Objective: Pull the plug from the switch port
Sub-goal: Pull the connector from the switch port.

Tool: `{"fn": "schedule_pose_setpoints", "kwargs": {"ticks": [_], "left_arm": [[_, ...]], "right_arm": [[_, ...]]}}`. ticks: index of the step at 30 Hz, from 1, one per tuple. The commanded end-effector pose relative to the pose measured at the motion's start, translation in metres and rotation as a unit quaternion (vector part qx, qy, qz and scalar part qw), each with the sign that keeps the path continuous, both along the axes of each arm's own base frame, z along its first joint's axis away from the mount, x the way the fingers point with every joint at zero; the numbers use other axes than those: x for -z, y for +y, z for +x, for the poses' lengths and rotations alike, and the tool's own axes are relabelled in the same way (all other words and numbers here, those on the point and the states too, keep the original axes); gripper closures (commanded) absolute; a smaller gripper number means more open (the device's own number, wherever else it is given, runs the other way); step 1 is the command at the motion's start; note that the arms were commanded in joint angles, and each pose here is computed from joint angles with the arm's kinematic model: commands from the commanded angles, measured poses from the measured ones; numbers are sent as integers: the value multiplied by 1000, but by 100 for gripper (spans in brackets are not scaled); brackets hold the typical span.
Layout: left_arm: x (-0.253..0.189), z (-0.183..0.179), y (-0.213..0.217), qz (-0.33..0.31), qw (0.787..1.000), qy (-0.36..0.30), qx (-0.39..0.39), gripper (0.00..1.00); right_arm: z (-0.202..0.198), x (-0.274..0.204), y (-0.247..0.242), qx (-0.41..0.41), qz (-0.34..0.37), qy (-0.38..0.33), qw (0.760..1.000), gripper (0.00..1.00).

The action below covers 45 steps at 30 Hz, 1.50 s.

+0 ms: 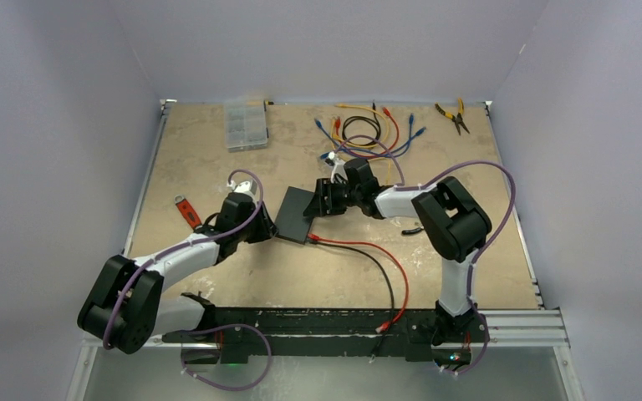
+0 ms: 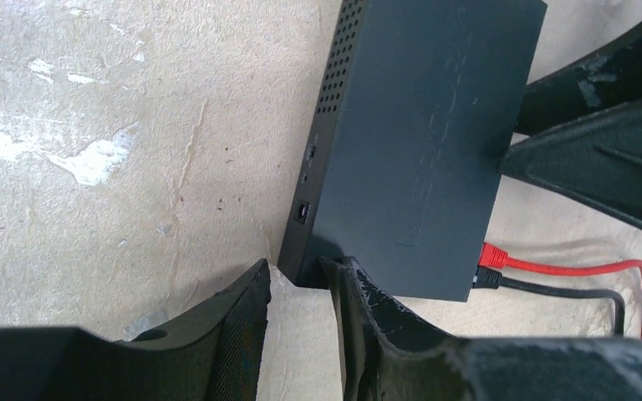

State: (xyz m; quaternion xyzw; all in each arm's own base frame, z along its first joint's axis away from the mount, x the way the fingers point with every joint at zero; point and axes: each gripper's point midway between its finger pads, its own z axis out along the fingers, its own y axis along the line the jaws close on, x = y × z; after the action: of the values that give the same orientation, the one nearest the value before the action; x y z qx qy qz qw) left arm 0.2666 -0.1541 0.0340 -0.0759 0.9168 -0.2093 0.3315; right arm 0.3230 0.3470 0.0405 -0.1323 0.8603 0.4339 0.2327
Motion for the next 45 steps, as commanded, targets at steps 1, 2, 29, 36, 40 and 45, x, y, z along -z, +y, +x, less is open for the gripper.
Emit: {"fn": "schedule_pose_setpoints", "kwargs": {"ticks": [1,2,29,36,40,45], "left_arm": [[18,-25,6,20,999,42,22,66],[19,-25,6,21,999,43,22,66],[4,2,-5,22,999,26,32,46],[13,2,-10,16,998,39,41,51],[16,-1,-9,16,998,45,40,59],[22,-6,-8,18,998,53,38,67]], "right_arm": [[13,-10,17,-6,2,-26,1000,41],[13,-10,18,-9,0,-29,1000,41],[-53,8,-26,-81,-2,26,996,47],[-65,17,-27,-97,13,46,994,53],[-67,25,-25,-99,22,57,993,55],[-63,29,-17,-101,39,68,992,58]]}}
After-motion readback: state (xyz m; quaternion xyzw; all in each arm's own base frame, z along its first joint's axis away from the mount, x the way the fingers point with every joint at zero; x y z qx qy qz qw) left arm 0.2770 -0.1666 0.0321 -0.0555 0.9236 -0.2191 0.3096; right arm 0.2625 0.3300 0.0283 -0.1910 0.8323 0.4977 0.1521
